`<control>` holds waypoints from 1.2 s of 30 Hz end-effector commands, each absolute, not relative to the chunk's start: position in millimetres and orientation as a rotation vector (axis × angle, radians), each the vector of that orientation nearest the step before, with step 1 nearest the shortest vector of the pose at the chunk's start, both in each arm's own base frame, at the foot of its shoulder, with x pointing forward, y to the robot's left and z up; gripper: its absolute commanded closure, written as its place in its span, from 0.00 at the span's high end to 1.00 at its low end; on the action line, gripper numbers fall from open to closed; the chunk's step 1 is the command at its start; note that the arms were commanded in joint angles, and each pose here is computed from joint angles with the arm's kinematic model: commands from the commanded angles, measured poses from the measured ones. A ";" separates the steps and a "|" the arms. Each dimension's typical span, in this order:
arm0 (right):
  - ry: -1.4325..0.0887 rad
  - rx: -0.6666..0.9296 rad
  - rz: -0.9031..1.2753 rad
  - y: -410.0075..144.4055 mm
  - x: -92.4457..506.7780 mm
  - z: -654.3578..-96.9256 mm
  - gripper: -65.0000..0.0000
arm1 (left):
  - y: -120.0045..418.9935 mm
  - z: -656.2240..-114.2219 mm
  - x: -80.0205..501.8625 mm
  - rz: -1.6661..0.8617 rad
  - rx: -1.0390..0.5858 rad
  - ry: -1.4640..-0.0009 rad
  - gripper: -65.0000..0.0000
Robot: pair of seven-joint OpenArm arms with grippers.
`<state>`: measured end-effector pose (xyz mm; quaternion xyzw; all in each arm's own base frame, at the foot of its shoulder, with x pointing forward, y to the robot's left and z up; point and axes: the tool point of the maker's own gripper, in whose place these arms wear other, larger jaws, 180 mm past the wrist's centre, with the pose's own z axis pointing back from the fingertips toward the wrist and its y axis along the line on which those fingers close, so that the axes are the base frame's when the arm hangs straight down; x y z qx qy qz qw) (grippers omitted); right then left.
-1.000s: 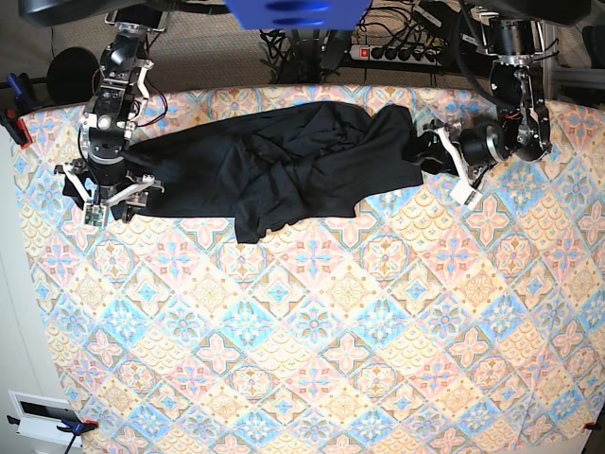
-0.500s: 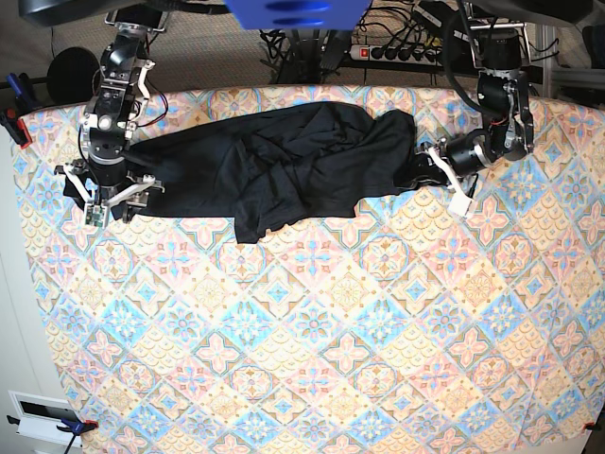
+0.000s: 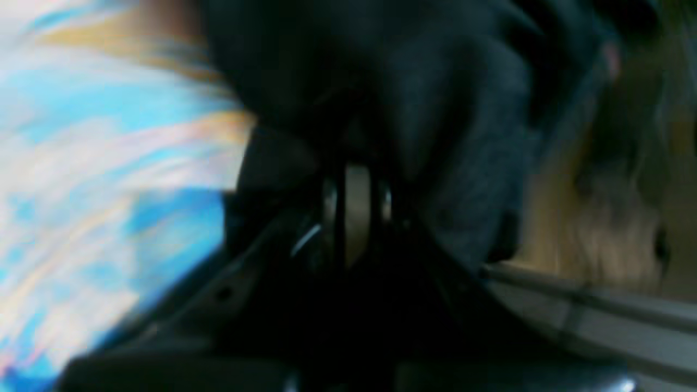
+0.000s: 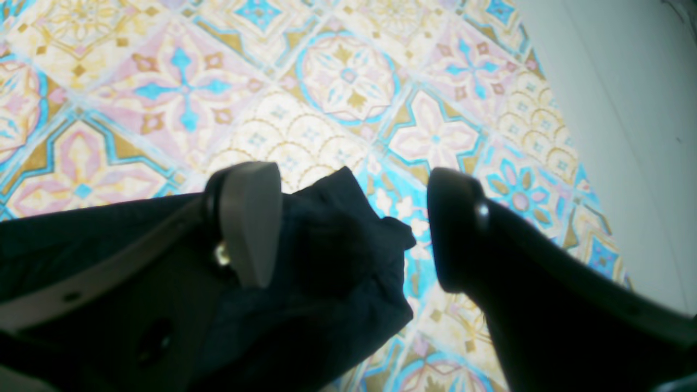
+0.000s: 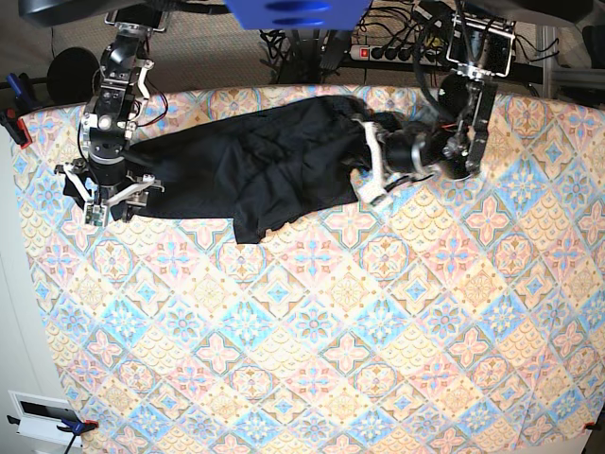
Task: Layout the t-shirt on the table in an organized manner, then fold the t-shirt properly
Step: 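Push the folded fabric further toward the right gripper with the left gripper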
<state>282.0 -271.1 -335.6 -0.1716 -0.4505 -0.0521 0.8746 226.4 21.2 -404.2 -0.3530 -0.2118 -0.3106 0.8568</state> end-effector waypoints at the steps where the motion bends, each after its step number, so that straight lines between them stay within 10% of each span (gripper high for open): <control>1: -0.995 -0.378 -0.103 -275.2 288.7 -320.3 0.62 | 11.1 -374.4 249.7 -0.695 -0.763 -0.555 0.00; 36: -0.986 -0.373 -0.102 -273.8 287.2 -323.8 0.62 | -155.2 -257.5 255.6 -1.105 -0.996 -0.759 0.00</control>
